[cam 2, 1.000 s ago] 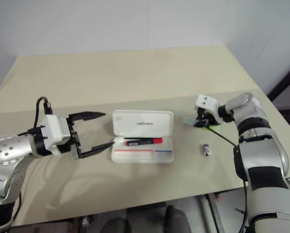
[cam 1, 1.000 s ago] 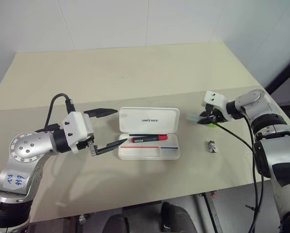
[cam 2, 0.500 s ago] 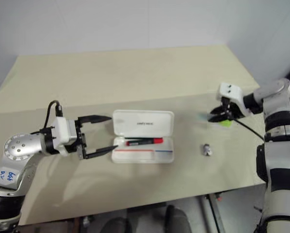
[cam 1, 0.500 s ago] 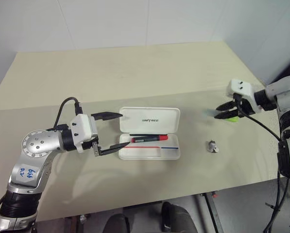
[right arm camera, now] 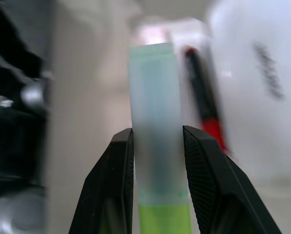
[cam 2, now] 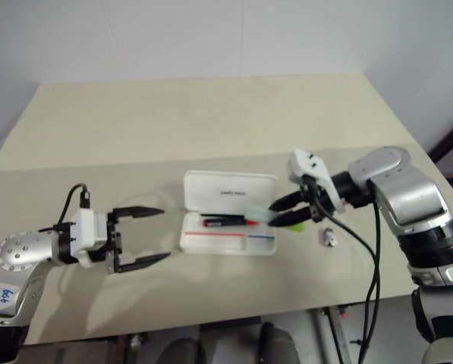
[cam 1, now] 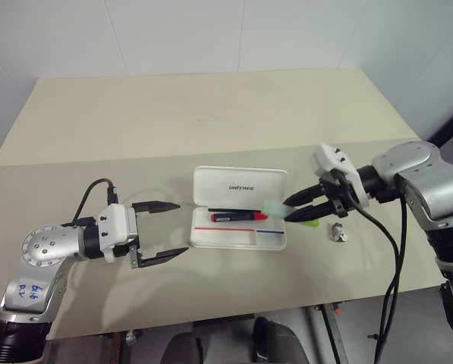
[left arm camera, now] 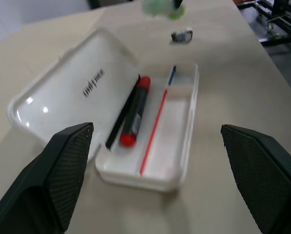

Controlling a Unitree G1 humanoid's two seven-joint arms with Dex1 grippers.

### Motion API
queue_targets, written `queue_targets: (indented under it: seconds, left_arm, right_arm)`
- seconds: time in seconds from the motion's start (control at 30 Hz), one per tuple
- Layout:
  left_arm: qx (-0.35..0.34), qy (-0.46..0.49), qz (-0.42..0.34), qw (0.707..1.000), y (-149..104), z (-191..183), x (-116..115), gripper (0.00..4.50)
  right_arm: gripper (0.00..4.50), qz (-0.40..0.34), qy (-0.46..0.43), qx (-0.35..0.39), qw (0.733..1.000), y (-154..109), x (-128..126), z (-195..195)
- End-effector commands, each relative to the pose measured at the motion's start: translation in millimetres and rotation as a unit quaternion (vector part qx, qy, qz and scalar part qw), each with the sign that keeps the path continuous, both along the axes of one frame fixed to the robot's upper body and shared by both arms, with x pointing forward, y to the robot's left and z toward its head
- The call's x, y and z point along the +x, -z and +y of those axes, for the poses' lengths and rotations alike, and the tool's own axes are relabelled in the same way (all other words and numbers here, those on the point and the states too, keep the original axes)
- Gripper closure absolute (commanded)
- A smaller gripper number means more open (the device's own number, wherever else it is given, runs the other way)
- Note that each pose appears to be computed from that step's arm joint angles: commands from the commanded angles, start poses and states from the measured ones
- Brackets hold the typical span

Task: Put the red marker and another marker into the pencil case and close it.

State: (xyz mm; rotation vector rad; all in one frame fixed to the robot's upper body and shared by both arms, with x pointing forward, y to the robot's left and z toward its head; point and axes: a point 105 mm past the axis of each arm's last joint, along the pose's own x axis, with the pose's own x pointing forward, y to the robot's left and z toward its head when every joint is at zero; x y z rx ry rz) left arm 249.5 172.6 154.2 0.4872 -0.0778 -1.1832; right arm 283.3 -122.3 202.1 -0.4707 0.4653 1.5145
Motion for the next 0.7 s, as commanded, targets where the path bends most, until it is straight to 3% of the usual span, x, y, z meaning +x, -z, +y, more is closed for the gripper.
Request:
queue_targets:
  seconds: [0.03, 0.4, 0.7]
  left_arm:
    - [0.010, 0.005, -0.017, 1.000, -3.2, 2.0, -3.9, 0.00]
    - [0.024, -0.002, -0.012, 1.000, 3.9, 2.0, -8.3, 0.00]
    - [0.021, -0.009, -0.012, 1.000, 4.0, -0.3, -8.8, 0.00]
  right_arm:
    - [3.37, 0.005, -0.012, 0.004, 1.000, 1.0, -8.4, 14.3]
    - [3.37, -0.036, -0.016, -0.032, 0.999, 27.5, 9.4, 64.1]
    - [3.37, -0.051, -0.045, -0.045, 0.997, 27.7, 10.2, 93.8]
